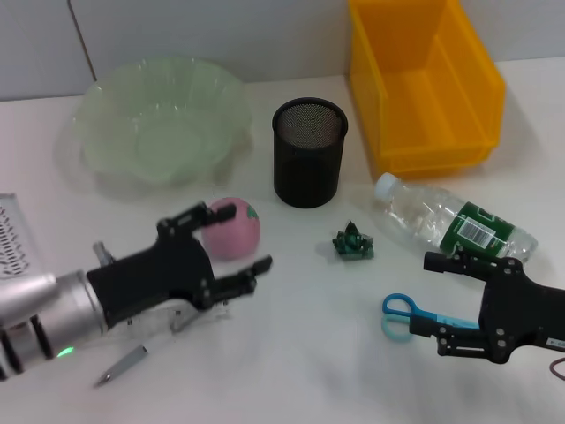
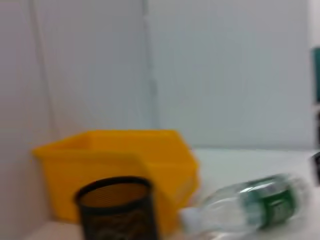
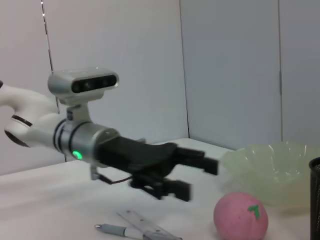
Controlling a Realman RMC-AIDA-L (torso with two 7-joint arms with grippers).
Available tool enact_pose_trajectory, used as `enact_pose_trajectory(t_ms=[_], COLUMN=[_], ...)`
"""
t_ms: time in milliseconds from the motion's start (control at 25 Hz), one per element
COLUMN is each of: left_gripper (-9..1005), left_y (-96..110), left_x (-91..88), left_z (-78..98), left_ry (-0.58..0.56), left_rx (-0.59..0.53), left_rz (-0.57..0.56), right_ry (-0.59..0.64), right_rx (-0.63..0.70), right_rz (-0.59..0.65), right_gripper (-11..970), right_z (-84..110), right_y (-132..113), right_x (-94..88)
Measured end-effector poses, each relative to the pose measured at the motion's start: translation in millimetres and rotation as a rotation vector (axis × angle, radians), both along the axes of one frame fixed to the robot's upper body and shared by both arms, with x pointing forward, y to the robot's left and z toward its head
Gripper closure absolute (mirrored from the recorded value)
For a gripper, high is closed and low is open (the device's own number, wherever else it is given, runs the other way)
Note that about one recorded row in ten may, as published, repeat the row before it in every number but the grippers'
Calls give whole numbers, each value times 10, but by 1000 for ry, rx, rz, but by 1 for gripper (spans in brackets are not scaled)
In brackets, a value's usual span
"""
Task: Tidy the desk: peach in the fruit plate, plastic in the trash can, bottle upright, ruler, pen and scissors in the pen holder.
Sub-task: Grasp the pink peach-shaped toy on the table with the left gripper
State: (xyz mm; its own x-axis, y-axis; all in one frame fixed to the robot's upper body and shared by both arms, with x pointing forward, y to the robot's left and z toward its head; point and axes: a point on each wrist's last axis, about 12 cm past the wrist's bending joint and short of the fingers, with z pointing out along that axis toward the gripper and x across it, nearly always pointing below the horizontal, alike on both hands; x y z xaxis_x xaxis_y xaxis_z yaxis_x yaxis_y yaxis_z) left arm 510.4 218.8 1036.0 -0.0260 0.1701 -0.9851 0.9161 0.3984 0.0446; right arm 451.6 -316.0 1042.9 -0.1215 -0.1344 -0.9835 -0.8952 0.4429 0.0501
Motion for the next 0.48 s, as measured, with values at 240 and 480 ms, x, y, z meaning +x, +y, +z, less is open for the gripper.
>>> enact_pose_trajectory(t_ms=[240, 480], left_gripper=[158, 161], left_y=[-107, -121], left_x=[192, 296], left_z=[-60, -69], left_ry=[-99, -99], left_rx=[147, 198], left_rz=[110, 140], right_ry=[1, 2], right_rx=[1, 1], right_rz=[1, 1], right_gripper=[125, 125], right_z=[-4, -5], right_y=[7, 7], right_x=[-4, -6])
